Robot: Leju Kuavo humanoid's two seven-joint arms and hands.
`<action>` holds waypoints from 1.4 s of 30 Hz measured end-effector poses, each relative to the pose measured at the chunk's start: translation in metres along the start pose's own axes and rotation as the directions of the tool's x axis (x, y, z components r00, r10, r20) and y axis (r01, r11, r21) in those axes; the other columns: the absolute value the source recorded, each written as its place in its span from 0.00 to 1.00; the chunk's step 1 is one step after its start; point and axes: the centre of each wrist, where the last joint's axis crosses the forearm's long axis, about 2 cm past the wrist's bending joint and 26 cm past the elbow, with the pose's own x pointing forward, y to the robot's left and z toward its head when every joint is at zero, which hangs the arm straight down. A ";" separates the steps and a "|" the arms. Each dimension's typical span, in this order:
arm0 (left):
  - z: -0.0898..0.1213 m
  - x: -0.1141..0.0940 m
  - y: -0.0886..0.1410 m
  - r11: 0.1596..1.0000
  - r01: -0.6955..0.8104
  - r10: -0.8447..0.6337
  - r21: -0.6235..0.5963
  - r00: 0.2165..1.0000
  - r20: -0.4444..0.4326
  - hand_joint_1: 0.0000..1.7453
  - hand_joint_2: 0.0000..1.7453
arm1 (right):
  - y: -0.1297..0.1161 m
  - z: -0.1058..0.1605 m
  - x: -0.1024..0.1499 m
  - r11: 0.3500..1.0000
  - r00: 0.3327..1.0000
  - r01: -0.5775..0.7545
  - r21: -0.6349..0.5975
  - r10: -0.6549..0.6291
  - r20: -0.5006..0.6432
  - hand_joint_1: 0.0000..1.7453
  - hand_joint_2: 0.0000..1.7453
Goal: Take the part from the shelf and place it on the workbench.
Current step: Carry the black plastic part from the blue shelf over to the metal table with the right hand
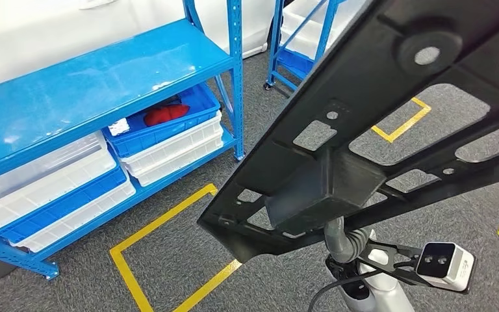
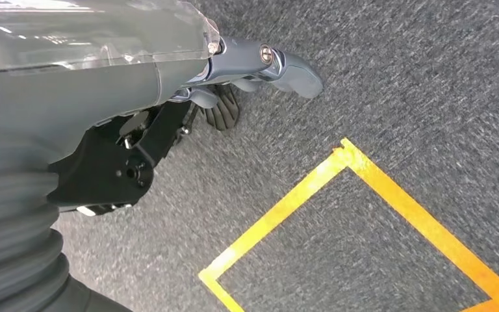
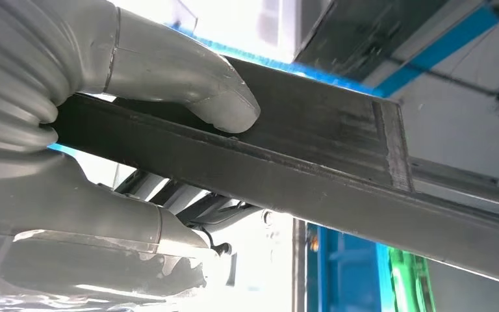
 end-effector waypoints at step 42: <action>-0.014 0.037 0.020 0.999 0.005 -0.010 0.054 0.995 0.097 0.00 1.00 | 0.013 0.024 0.004 0.985 0.995 -0.096 -0.144 0.090 -0.049 1.00 1.00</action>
